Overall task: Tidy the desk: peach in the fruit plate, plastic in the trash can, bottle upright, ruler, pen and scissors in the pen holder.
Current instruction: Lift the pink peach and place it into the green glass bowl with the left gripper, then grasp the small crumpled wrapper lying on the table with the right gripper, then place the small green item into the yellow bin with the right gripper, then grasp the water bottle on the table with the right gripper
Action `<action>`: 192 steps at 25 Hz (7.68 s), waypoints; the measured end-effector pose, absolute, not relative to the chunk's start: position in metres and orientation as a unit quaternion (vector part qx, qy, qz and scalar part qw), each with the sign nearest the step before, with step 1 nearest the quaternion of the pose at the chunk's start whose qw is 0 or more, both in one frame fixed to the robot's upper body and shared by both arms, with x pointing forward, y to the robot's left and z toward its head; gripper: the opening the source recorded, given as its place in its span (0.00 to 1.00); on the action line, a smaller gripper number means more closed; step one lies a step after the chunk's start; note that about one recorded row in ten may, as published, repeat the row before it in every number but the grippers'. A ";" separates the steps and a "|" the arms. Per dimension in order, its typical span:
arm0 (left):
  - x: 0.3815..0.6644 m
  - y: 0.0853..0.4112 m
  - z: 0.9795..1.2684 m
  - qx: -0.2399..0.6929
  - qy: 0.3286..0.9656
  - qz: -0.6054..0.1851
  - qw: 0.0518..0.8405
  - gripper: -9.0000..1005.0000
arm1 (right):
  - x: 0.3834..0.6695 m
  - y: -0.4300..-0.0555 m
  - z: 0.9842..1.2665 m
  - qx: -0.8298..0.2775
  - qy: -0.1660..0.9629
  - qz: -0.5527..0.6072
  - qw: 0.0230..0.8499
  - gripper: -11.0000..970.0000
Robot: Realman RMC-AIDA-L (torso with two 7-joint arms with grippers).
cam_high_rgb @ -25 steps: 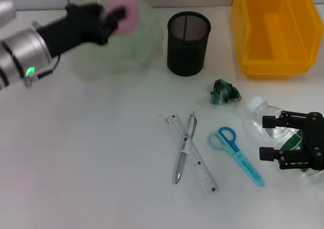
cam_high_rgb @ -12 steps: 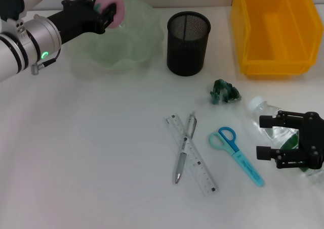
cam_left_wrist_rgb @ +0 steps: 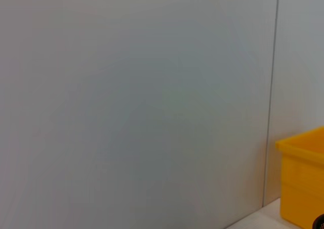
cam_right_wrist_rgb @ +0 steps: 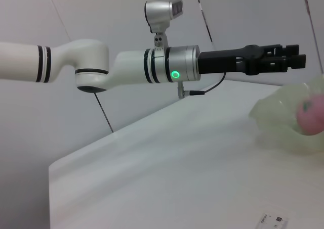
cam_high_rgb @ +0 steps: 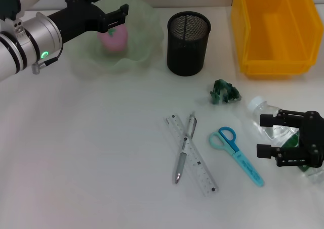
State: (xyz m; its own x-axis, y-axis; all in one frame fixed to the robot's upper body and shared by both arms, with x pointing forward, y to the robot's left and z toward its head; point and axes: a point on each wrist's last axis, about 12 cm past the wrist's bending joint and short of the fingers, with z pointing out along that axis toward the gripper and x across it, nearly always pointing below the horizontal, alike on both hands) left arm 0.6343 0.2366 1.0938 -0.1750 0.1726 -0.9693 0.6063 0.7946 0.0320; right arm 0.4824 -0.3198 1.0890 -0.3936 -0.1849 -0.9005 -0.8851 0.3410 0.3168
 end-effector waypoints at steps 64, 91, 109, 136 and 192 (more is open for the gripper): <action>0.483 0.257 1.035 0.422 0.653 -0.384 0.498 0.84 | 0.640 -0.175 1.142 -0.186 0.962 0.132 0.148 0.79; 0.485 0.257 1.035 0.423 0.655 -0.379 0.498 0.84 | 0.641 -0.174 1.123 -0.179 0.962 0.139 0.152 0.37; 0.486 0.257 1.035 0.423 0.658 -0.375 0.498 0.84 | 0.641 -0.176 1.121 -0.188 0.960 0.136 0.158 0.18; 0.488 0.258 1.037 0.425 0.657 -0.372 0.499 0.84 | 0.627 -0.206 1.214 -0.190 0.923 0.183 0.282 0.10; 0.487 0.264 1.051 0.413 0.632 -0.390 0.527 0.84 | 0.533 -0.297 1.169 -0.307 0.724 0.392 0.477 0.73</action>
State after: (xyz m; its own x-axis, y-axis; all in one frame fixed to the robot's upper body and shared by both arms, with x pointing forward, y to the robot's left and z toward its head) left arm 0.4875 0.2644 1.0506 -0.1041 0.1101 -0.9885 0.9332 0.3545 -0.0588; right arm 0.5330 -0.2973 1.1690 -0.3571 -0.0702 -0.9314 -0.8182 0.5045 0.2757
